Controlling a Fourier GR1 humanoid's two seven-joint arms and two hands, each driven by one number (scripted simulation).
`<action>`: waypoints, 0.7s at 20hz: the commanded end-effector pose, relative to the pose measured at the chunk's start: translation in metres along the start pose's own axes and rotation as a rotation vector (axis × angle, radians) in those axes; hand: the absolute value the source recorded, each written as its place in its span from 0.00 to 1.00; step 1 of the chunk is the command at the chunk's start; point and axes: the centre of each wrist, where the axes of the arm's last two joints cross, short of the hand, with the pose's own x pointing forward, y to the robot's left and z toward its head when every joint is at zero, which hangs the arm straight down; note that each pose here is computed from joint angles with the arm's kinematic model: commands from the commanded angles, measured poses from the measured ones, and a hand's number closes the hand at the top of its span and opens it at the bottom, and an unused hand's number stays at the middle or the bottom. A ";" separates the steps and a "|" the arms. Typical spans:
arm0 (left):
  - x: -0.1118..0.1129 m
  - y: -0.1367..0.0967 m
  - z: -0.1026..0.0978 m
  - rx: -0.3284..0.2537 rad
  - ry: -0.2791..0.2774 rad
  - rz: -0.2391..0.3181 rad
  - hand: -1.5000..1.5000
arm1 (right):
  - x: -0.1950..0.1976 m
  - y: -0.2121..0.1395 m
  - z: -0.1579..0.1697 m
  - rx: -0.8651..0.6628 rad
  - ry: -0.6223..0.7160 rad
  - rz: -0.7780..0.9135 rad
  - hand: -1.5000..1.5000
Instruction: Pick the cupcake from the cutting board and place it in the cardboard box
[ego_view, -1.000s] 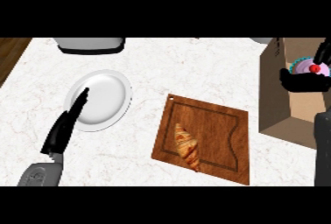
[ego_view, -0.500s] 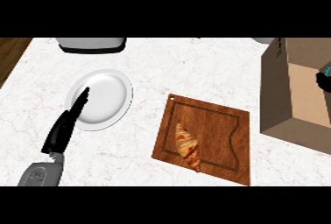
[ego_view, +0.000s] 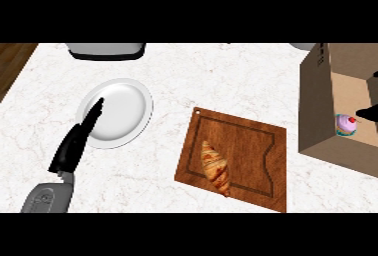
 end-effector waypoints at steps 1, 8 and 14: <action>-0.007 0.001 0.004 -0.011 0.002 -0.003 0.50 | -0.009 0.024 -0.007 -0.068 -0.095 -0.131 0.00; -0.003 -0.006 -0.002 -0.009 0.004 0.020 0.50 | 0.001 0.013 -0.014 -0.218 -0.202 -0.579 0.00; -0.006 0.004 -0.001 0.009 0.009 0.002 0.50 | -0.052 0.004 -0.028 -0.268 -0.114 -0.832 0.00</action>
